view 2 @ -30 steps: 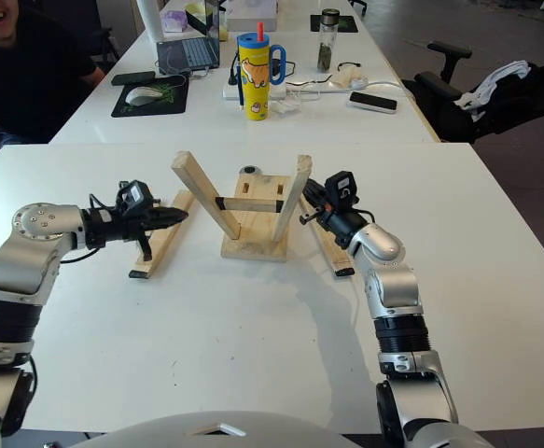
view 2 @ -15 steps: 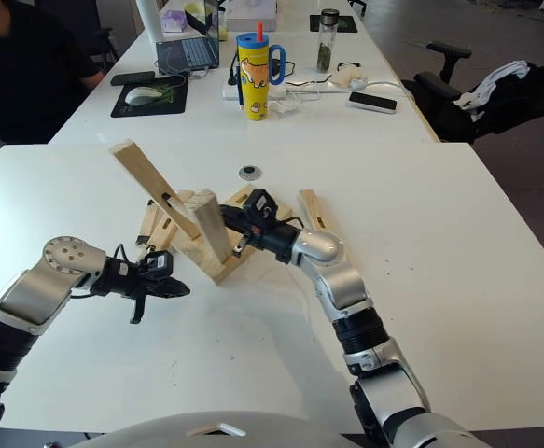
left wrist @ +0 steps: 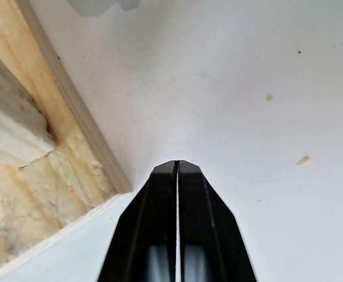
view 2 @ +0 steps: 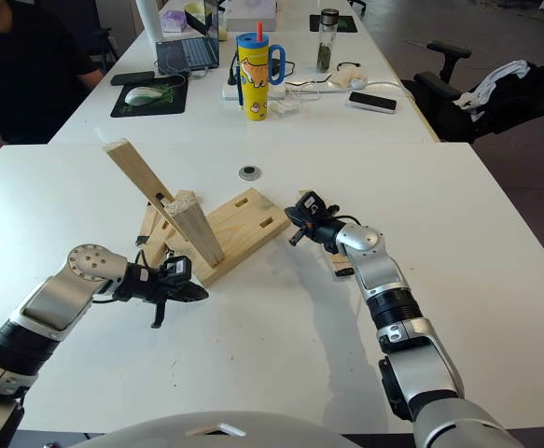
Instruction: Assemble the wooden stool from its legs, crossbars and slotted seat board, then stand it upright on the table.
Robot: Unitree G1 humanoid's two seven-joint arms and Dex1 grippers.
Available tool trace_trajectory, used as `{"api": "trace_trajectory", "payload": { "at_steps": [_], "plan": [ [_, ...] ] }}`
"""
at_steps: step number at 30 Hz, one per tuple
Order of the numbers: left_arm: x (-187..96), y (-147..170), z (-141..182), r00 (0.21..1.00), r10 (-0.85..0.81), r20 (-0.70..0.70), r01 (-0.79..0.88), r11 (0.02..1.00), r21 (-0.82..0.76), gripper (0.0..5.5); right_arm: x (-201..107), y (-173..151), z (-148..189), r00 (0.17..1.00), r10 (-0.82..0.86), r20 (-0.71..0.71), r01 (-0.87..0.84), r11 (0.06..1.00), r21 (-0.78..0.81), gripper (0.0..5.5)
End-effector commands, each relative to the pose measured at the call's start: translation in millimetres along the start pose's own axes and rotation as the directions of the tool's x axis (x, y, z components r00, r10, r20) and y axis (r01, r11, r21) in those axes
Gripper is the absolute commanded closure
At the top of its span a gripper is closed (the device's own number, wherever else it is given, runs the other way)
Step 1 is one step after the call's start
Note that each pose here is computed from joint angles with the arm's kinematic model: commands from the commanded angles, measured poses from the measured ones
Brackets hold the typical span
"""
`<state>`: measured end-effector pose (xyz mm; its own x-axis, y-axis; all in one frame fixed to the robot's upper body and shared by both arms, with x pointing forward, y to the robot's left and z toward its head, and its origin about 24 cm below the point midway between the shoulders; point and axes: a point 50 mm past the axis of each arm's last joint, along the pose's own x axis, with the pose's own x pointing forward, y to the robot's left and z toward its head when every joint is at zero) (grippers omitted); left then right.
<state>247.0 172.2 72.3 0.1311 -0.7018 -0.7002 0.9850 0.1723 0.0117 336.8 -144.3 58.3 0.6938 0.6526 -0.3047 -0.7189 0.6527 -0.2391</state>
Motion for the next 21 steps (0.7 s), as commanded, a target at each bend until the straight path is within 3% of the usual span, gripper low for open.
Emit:
{"api": "trace_trajectory", "payload": {
  "at_steps": [1, 13, 19, 21],
  "plan": [
    [1.0, 0.7, -5.2, 0.999, 0.027, -0.031, -0.027, 1.000, -0.005, 5.47, 7.3, -6.8, 2.3, 1.000, 0.014, 0.001, -0.014, 0.999, -0.034, 5.50],
    [4.6, 1.2, -8.7, 0.998, 0.020, -0.054, -0.021, 1.000, -0.013, 5.47, 23.3, -2.4, -9.2, 0.997, 0.057, -0.056, -0.062, 0.993, -0.102, 5.50],
    [3.3, 10.9, -6.6, 0.995, 0.092, -0.036, -0.092, 0.996, 0.005, 5.47, 21.7, -4.8, -23.9, 0.975, 0.088, -0.206, -0.114, 0.986, -0.119, 5.50],
    [2.0, 20.7, -3.4, 0.985, 0.172, -0.021, -0.171, 0.985, 0.029, 5.47, 18.4, -0.8, -37.1, 0.935, 0.141, -0.326, -0.189, 0.974, -0.121, 5.50]
  ]
}}
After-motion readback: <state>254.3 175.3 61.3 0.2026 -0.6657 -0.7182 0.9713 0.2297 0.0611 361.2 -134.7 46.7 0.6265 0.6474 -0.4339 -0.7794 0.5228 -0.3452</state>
